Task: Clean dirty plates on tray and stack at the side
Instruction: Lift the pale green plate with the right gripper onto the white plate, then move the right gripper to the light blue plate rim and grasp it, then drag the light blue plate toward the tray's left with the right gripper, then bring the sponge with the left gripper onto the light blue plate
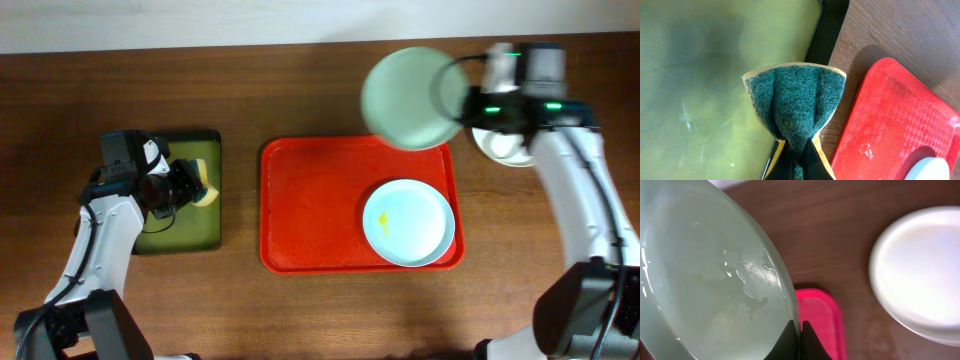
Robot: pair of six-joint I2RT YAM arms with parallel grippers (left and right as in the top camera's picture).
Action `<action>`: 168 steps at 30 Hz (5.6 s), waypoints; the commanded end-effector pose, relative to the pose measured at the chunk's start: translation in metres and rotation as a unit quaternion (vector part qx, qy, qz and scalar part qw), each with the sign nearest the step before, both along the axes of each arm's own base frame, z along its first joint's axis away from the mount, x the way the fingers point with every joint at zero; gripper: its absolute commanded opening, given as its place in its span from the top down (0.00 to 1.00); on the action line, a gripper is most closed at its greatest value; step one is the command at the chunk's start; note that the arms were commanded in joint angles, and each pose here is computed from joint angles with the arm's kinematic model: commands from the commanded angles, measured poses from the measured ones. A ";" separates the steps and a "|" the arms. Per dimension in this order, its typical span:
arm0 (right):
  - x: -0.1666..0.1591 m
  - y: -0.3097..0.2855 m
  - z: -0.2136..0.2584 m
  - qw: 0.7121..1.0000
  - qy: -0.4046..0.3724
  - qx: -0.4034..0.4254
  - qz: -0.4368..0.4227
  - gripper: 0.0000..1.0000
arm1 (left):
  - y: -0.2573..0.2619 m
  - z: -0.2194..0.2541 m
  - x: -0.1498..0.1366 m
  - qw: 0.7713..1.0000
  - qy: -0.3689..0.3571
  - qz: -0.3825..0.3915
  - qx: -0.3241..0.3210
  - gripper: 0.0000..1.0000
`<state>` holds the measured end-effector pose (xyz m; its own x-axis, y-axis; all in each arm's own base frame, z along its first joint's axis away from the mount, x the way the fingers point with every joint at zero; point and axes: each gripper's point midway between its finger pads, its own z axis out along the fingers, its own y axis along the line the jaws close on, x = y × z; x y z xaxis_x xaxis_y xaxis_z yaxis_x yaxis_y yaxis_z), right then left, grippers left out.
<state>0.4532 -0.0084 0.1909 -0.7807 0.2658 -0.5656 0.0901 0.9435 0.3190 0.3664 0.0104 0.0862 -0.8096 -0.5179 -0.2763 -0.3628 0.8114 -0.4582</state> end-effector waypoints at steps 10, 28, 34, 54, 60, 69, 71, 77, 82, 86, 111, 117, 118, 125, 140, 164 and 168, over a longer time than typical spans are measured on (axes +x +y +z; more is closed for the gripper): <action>-0.017 -0.194 -0.028 0.960 0.006 0.033 -0.277 0.96 | 0.000 0.004 0.001 1.000 -0.009 -0.009 -0.001 1.00; 0.003 -0.215 -0.130 0.954 0.067 0.024 -0.292 0.91 | 0.000 0.005 0.003 1.000 -0.014 -0.009 0.000 1.00; -0.007 -0.208 -0.124 0.953 0.085 0.030 -0.291 0.64 | 0.001 0.006 0.005 1.000 -0.018 -0.008 0.001 1.00; -0.089 -0.033 0.060 0.990 0.033 0.010 -0.134 0.38 | 0.077 -0.055 0.018 0.978 0.038 0.106 0.173 1.00; -0.117 0.006 0.008 0.987 0.142 -0.004 -0.077 0.32 | 0.077 -0.090 0.015 0.977 0.073 0.101 0.172 1.00; -0.163 0.014 -0.075 0.960 0.257 0.009 -0.109 0.43 | 0.076 -0.111 0.009 0.976 0.098 0.086 0.175 1.00; -0.171 0.017 -0.090 0.956 0.269 0.017 -0.111 0.47 | 0.076 -0.111 0.009 0.976 0.098 0.086 0.175 1.00; -0.189 0.018 -0.129 0.949 0.291 0.018 -0.120 0.53 | 0.075 -0.111 0.010 0.977 0.095 0.086 0.173 1.00; -0.189 0.018 -0.147 0.949 0.281 0.027 -0.137 0.57 | 0.074 -0.111 0.011 0.978 0.094 0.084 0.169 1.00; -0.196 0.018 -0.158 0.946 0.287 0.031 -0.147 0.60 | 0.074 -0.111 0.011 0.978 0.094 0.084 0.169 1.00; -0.201 0.025 -0.191 0.942 0.297 0.048 -0.147 0.79 | 0.074 -0.111 0.011 0.978 0.094 0.084 0.169 1.00; -0.189 0.036 -0.189 0.948 0.280 0.080 -0.129 0.96 | 0.074 -0.111 0.011 0.978 0.094 0.084 0.169 1.00; -0.184 0.040 -0.187 0.953 0.270 0.088 -0.109 0.96 | 0.074 -0.111 0.011 0.978 0.094 0.084 0.169 1.00; -0.159 0.084 -0.168 0.973 0.211 0.090 0.011 0.96 | 0.073 -0.098 0.016 0.979 0.077 0.085 0.168 1.00; -0.158 0.160 -0.189 0.977 0.166 -0.006 0.129 0.96 | 0.017 -0.060 0.030 0.992 0.018 0.006 0.126 1.00; -0.147 0.154 -0.199 0.970 0.206 -0.029 0.125 0.72 | -0.008 0.023 -0.013 0.995 -0.014 -0.028 0.100 1.00; -0.150 0.154 -0.208 0.967 0.219 -0.028 0.126 0.87 | -0.008 0.022 -0.015 0.995 -0.010 -0.028 0.100 1.00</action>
